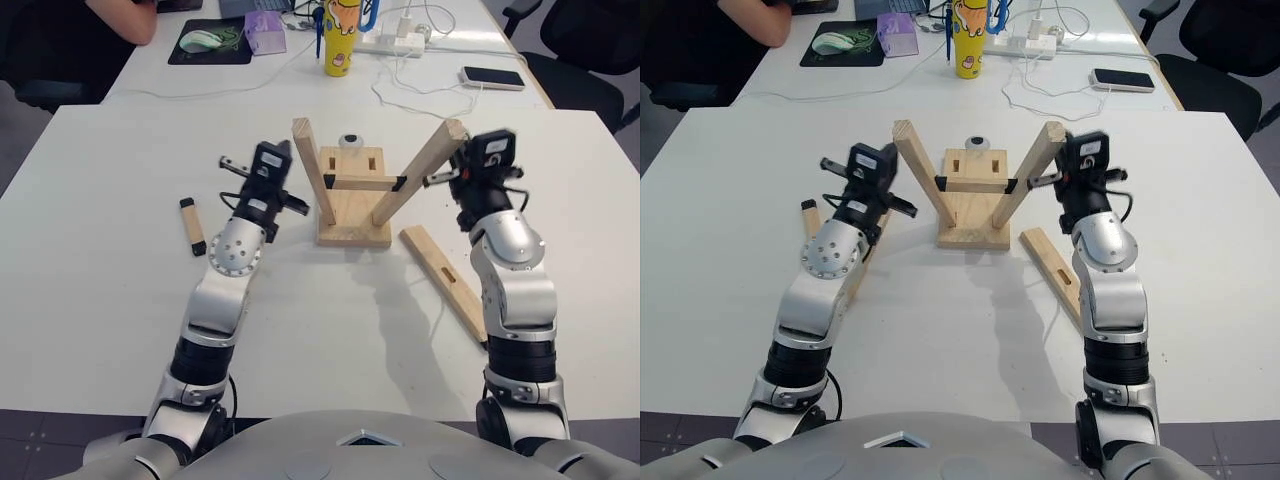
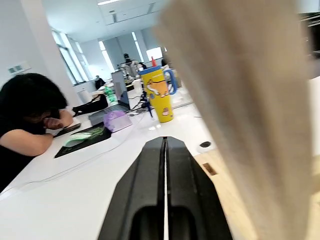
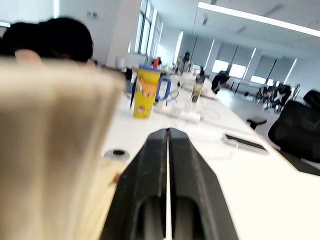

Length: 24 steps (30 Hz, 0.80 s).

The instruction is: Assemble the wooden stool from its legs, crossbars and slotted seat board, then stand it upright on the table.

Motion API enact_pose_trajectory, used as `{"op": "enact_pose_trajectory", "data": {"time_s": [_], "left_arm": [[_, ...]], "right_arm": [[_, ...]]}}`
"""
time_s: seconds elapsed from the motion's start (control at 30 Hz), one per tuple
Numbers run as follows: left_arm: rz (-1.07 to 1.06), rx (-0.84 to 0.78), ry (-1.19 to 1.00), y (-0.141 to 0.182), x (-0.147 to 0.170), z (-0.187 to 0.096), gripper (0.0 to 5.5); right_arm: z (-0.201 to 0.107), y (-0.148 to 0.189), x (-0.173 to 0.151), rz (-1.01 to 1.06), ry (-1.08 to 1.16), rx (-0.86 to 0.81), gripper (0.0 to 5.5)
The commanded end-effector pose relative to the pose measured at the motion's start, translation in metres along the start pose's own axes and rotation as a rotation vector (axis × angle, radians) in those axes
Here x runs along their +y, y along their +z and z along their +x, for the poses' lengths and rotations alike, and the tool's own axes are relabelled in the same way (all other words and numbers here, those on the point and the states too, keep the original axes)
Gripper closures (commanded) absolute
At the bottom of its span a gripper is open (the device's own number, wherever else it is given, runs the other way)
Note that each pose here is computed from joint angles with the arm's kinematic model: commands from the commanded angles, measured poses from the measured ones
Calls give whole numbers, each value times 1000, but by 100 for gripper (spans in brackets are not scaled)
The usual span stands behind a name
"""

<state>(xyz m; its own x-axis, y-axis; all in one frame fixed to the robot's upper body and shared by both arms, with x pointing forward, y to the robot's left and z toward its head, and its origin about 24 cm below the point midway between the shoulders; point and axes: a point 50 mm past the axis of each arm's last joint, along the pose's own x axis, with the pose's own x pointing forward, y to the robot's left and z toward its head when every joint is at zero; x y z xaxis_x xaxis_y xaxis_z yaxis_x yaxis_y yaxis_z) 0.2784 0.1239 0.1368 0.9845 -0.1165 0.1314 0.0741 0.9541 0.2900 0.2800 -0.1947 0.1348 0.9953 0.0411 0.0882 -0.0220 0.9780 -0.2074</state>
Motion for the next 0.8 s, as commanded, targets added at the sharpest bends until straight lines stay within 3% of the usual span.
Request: {"op": "enact_pose_trajectory", "data": {"time_s": [0.03, 0.17, 0.27, 0.33, 0.63, 0.8], "left_arm": [[17, -113, 225, 15, 34, -8, 545], [29, -267, 168, 38, 23, -10, 545], [31, -80, -370, 12, -56, -8, 545], [16, 11, -503, 0, -79, -16, 545], [147, 78, -124, -12, -11, 0, 545], [142, 115, -111, -22, 2, -3, 545]], "right_arm": [[-5, 17, -22, 40, -137, -104, 550], [-9, 42, -14, 90, -104, -264, 550], [-5, 32, 43, 108, 264, -163, 550], [-8, 13, 63, 125, 348, -30, 550], [-1, -4, 13, 37, 108, 31, 550], [5, -18, 11, 60, 174, 88, 550]]}}
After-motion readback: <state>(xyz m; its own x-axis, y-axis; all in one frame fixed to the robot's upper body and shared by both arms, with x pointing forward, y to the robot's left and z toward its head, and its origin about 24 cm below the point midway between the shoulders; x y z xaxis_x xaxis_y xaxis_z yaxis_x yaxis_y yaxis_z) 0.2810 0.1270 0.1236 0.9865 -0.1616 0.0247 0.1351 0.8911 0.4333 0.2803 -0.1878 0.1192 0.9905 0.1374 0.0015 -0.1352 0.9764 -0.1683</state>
